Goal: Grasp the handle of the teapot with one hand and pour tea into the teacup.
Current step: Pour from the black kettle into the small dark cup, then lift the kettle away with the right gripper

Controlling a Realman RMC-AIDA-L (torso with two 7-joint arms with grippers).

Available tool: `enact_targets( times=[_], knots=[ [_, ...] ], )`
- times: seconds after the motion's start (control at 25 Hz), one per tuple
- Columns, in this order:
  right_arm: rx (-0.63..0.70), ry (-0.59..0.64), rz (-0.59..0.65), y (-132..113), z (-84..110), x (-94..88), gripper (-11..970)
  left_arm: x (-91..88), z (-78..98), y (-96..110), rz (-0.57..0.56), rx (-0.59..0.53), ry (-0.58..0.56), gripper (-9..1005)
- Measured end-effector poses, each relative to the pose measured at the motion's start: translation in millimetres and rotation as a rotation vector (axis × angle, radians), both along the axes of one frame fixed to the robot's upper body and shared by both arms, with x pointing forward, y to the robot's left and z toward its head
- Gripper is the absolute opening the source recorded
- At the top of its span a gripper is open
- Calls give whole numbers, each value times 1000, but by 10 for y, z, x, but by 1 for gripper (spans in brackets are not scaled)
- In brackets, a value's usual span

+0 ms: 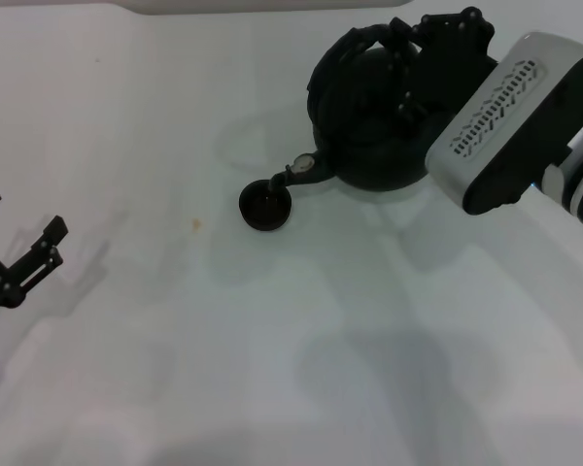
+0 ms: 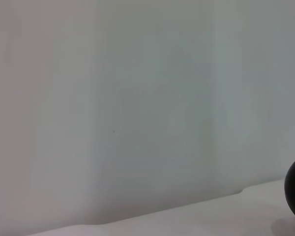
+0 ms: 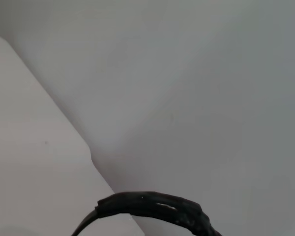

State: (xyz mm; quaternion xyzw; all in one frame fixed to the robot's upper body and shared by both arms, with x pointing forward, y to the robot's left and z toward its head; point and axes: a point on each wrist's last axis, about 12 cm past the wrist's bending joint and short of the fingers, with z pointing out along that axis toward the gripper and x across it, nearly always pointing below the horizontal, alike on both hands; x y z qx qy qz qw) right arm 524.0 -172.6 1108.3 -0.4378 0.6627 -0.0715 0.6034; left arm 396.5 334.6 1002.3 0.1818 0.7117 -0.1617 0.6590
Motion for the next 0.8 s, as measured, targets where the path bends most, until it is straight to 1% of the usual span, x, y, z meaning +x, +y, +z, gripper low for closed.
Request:
enact_targets(
  times=[0.44,0.8],
  knots=[
    [-52,-15,3,77,-9,-17,104,11,-1,3,2,9,-5,876],
    [-50,-29,11,140,42,-24,103,14,2,25,12,11,-5,875]
  ],
)
